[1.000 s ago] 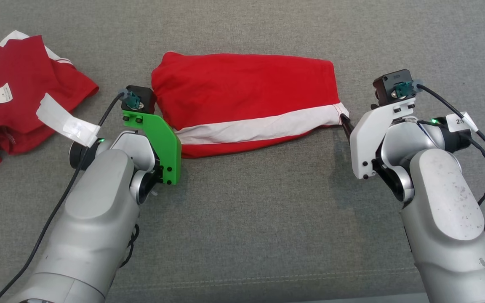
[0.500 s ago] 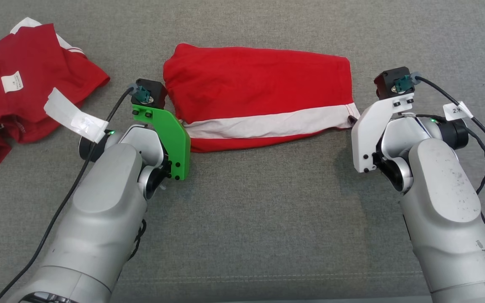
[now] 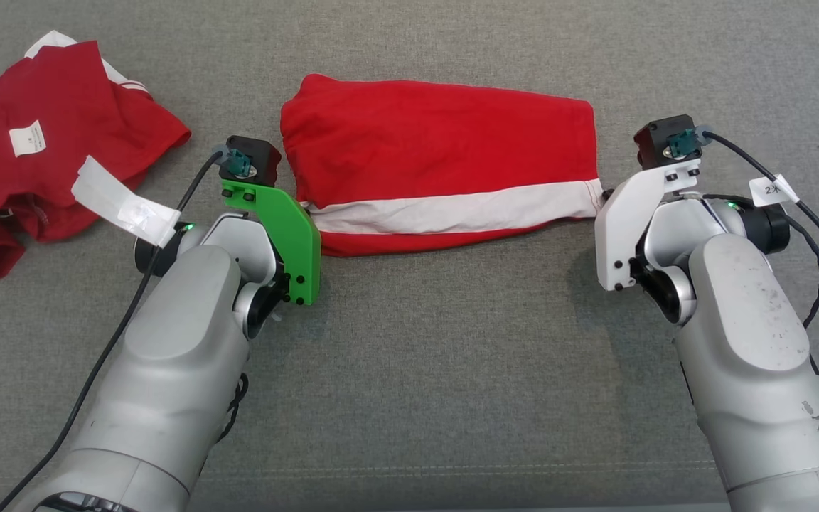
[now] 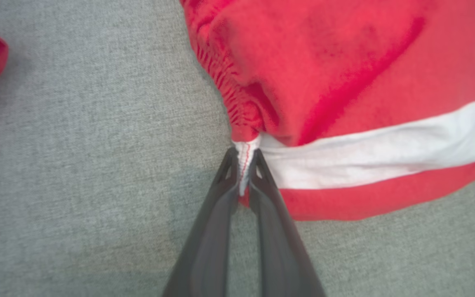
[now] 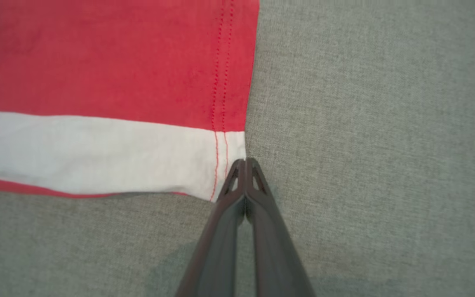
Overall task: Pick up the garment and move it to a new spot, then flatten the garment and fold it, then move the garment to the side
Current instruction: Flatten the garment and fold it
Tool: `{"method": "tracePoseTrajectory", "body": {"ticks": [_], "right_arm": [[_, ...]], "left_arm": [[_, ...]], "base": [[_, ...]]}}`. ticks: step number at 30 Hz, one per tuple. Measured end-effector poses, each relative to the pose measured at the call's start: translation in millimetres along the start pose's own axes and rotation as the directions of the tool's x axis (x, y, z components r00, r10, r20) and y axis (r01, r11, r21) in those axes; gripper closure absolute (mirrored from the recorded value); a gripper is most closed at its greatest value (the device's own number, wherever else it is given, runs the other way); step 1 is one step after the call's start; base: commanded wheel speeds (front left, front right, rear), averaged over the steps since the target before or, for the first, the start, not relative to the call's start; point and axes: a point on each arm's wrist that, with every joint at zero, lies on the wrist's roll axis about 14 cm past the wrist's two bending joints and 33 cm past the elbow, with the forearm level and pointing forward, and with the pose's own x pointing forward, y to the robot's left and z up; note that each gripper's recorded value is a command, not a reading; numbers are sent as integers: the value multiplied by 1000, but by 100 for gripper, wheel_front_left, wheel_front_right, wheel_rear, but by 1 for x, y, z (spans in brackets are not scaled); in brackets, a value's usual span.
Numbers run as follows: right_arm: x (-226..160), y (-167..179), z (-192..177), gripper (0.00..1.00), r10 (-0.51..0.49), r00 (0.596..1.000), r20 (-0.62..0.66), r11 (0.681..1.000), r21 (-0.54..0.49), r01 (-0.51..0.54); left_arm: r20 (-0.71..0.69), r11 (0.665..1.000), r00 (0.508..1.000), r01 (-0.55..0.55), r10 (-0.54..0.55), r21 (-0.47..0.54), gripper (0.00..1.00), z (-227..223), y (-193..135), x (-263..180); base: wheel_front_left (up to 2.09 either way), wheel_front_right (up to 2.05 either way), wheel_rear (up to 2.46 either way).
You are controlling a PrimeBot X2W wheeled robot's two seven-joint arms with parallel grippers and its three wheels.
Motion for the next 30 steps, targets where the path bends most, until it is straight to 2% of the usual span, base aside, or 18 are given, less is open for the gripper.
{"method": "tracePoseTrajectory", "body": {"ticks": [1,2,12,14,15,16,17,23,27,30], "right_arm": [[-1,0,2,95,1,1000,7,1000,3,-1],[-1,1,3,0,5,1000,12,1000,6,-5],[3,11,-9,0,36,999,-36,999,7,-36],[4,12,-10,55,40,998,-38,999,7,-40],[5,13,-10,73,43,998,-39,999,7,-43],[6,14,-10,96,46,998,-36,999,5,-46],[6,15,-9,100,47,998,-34,999,3,-47],[5,17,-6,100,51,999,-19,999,-2,-51],[1,12,10,100,39,998,55,999,10,-39],[-9,6,35,100,25,988,152,999,24,-29]], "left_arm": [[0,1000,1000,-1,1,1,100,0,0,0],[0,1000,1000,-1,1,1,100,0,0,-1],[-6,1000,1000,0,0,1,100,-2,-2,0],[-7,1000,1000,1,-1,-3,100,-2,-2,0],[-8,1000,1000,1,-1,-5,100,-2,-1,1],[-8,1000,1000,1,-1,-4,100,-2,-1,1],[-8,1000,1000,0,0,-5,100,-2,-1,1],[12,1000,1000,0,1,-12,100,1,-1,-1],[98,999,995,5,0,-44,100,18,-1,-5],[184,998,983,5,6,-58,100,39,-3,-13]], "base": [[0,0,0],[0,0,0],[0,0,0],[0,0,0],[0,0,0],[0,0,0],[0,0,0],[0,0,0],[0,0,0],[0,0,0]]}}
